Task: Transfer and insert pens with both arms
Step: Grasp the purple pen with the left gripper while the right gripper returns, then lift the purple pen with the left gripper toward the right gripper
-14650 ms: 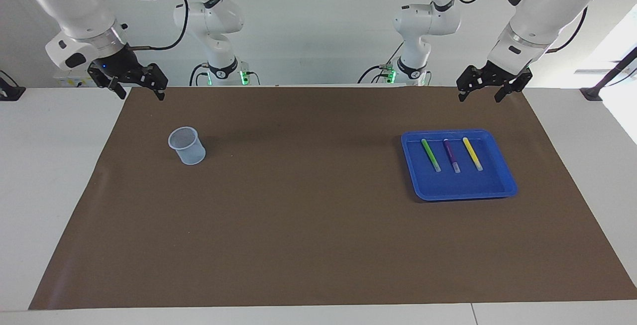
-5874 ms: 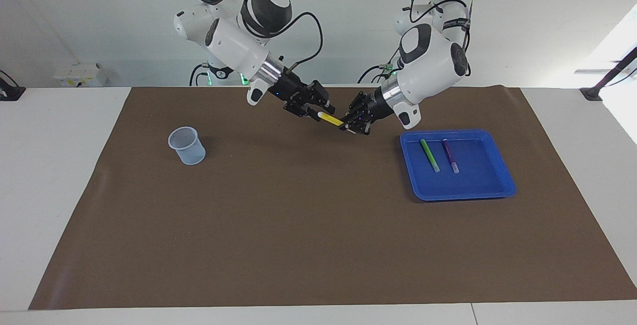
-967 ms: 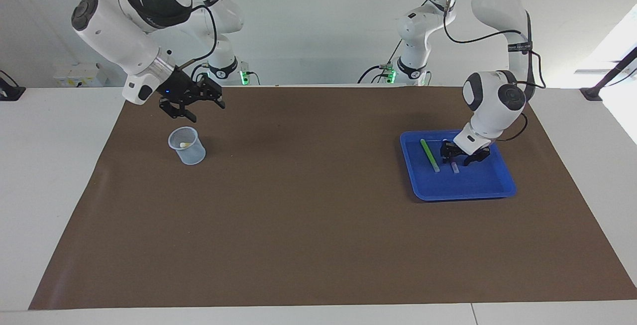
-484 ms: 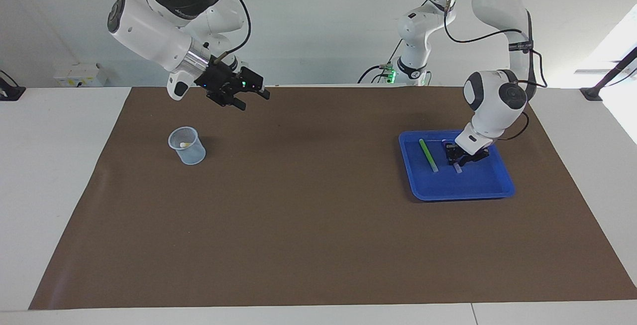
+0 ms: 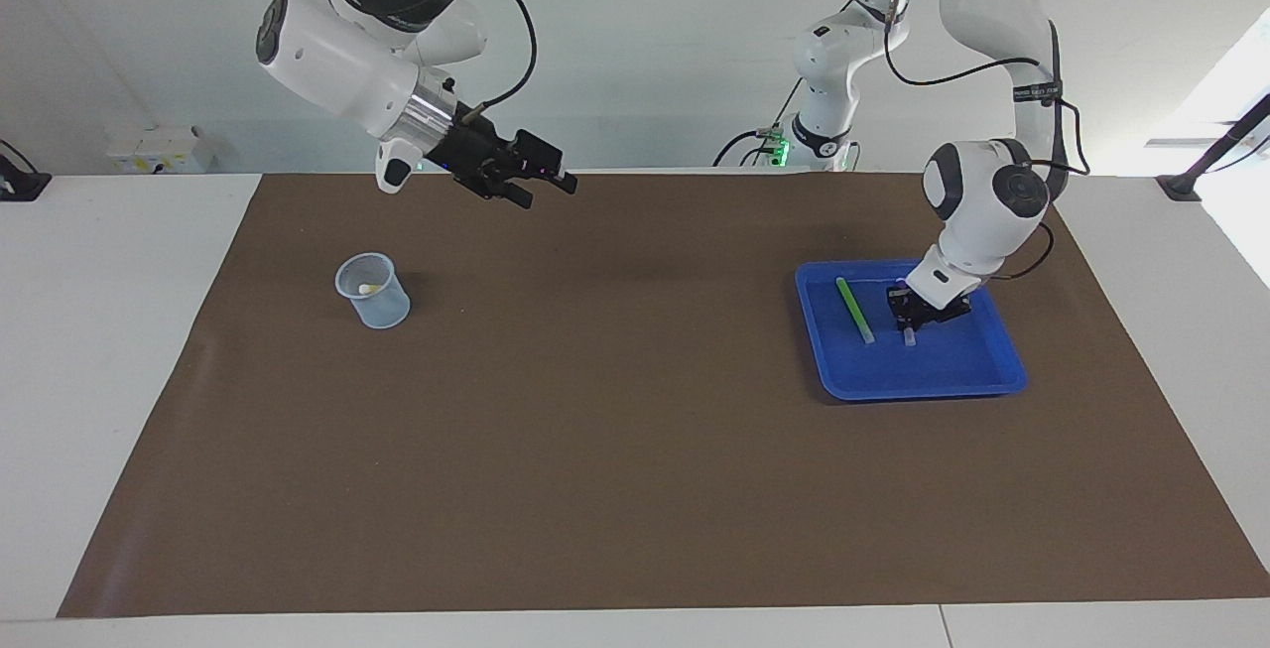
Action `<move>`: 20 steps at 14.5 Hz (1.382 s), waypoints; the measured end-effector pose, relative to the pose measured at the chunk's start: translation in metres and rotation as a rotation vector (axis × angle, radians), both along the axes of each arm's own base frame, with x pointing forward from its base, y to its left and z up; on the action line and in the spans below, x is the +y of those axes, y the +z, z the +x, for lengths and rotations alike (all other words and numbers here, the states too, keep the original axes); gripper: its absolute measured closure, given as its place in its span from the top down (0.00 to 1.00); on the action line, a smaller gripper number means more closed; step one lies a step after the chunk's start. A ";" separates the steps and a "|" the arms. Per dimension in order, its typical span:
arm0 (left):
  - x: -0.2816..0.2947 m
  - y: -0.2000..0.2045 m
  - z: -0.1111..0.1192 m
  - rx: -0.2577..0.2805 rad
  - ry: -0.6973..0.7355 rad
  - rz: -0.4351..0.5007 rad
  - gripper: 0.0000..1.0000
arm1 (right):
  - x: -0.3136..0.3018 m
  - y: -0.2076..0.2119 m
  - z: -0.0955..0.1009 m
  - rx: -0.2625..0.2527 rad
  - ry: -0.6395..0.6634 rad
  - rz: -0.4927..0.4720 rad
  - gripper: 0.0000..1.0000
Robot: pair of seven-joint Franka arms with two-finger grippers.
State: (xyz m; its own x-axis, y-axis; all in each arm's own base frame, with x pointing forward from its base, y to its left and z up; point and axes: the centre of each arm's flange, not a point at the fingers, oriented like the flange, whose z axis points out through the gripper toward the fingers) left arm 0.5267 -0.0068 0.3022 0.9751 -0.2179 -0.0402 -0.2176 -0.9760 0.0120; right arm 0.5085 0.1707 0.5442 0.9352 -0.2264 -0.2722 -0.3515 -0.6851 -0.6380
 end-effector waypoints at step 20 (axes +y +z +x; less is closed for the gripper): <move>-0.072 0.125 0.043 0.242 0.578 -0.088 0.17 | 0.066 -0.041 -0.025 -0.057 -0.229 0.177 1.00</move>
State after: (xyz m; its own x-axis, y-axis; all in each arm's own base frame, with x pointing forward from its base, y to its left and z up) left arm 0.5700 -0.0791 0.4275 0.9018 0.3291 -0.2802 0.3637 -0.9280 0.0808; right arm 0.4835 0.2369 0.5035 0.8802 -0.3870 -0.2748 -0.4444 -0.4685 -0.7635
